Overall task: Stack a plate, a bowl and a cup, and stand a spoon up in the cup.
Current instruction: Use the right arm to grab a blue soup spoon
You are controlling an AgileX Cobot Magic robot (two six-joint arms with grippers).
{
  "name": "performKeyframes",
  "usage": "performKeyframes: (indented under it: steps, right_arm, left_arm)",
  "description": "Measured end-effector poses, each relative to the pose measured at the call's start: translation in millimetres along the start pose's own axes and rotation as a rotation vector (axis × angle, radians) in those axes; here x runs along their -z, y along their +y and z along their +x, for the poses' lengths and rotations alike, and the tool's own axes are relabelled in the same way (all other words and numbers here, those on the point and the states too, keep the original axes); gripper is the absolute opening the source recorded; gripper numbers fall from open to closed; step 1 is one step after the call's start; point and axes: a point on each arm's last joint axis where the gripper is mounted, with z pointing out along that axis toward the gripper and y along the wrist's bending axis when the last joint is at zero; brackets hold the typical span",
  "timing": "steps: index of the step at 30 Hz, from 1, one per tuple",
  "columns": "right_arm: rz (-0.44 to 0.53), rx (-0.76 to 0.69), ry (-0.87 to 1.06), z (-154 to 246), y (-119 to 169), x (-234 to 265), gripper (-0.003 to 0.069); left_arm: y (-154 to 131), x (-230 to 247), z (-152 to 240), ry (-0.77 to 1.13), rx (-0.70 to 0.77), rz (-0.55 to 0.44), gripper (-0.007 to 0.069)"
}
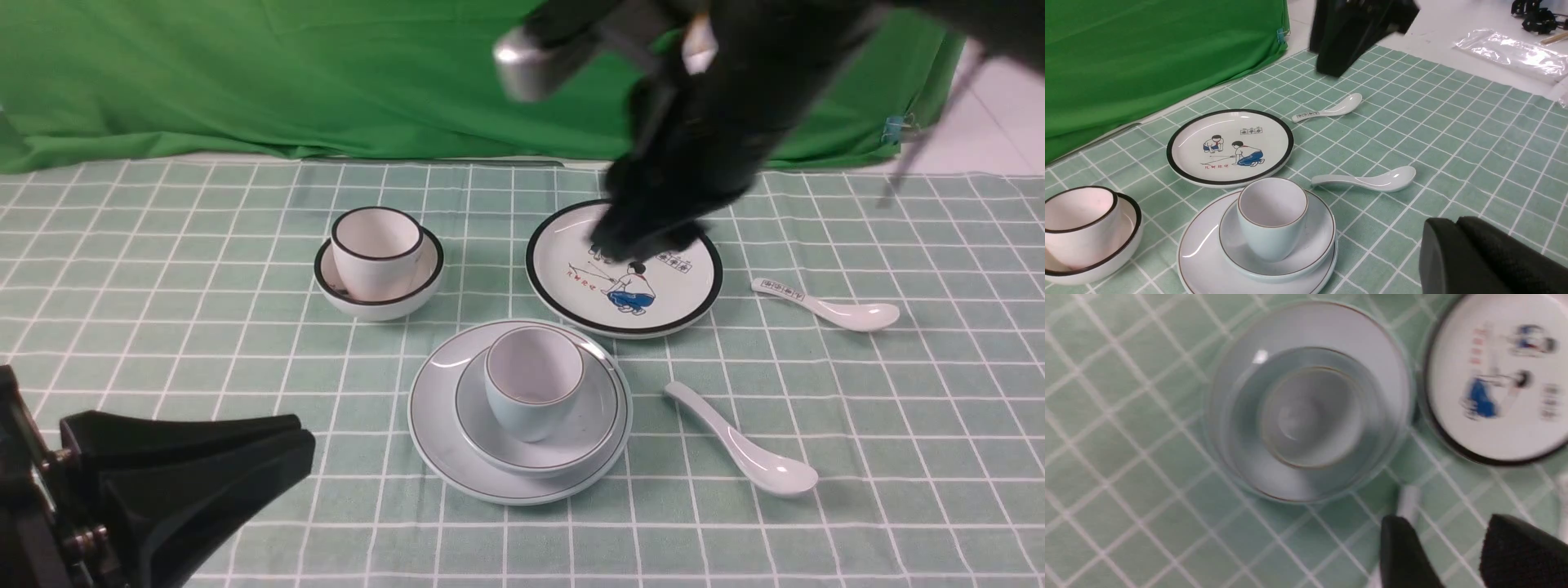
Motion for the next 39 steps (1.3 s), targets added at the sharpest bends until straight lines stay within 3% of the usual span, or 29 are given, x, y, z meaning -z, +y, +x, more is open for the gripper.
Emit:
performKeyframes:
  steps: [1, 5, 11, 14, 20, 39]
  right_arm:
    - [0.029, -0.027, 0.023, 12, -10, 2, 0.0230]
    - [0.059, -0.112, 0.127, 50, -39, -10, 0.0216]
    - [-0.131, -0.230, 0.214, 98, -68, -64, 0.0286]
    - [-0.219, -0.261, 0.165, 94, -67, -91, 0.0322]
    - [-0.272, -0.210, 0.163, 80, -52, -141, 0.0381]
    - [-0.260, -0.187, 0.185, 78, -37, -218, 0.0412]
  left_arm:
    - [0, 0, 0, -0.001, 0.005, 0.002, 0.0010]
    - [0, 0, 0, -0.001, 0.011, 0.005, 0.0010]
    - [-1, 0, 0, -0.002, 0.015, 0.006, 0.0010]
    - [-1, 0, 0, -0.002, 0.015, 0.006, 0.0010]
    - [0, 0, -3, -0.028, 0.015, -0.002, 0.0010]
    - [1, 0, -4, -0.043, 0.015, -0.006, 0.0010]
